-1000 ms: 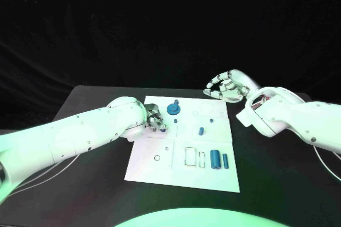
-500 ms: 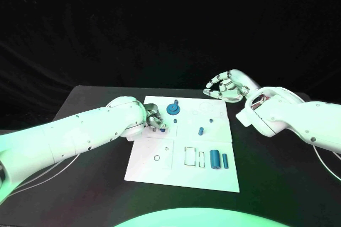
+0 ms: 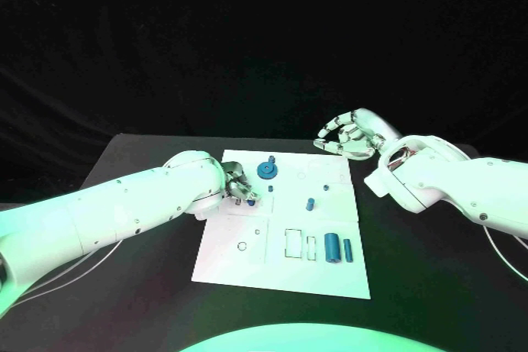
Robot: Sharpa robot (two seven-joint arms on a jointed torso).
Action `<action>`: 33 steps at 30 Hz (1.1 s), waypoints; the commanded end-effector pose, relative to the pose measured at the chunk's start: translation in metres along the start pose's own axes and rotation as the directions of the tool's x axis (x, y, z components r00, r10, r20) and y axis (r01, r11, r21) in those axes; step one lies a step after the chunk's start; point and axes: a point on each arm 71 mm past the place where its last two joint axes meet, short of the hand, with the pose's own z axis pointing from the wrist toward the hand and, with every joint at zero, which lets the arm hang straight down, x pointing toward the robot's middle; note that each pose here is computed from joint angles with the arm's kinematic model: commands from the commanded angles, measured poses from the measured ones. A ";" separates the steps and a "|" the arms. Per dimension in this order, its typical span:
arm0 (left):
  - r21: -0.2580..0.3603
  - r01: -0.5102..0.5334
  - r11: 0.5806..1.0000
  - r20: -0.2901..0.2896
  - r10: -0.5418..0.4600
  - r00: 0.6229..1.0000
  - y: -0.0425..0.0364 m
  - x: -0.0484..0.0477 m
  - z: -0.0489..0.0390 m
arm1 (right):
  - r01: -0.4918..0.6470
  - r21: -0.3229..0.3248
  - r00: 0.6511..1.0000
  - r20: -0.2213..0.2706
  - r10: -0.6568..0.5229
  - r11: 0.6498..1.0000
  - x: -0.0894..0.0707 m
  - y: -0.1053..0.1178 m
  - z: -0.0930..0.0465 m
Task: Assemble the parts on the task board
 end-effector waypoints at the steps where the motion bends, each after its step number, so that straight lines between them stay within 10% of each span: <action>1: -0.009 -0.010 1.000 -0.063 0.010 0.998 0.0007 0.0138 0.0024 | 0.009 -0.012 1.000 -0.008 -0.009 1.000 0.001 0.001 0.000; 33: -0.023 -0.013 1.000 -0.068 0.011 0.998 0.0054 0.0129 0.0031 | 0.009 -0.007 1.000 -0.002 -0.009 1.000 0.000 -0.001 -0.001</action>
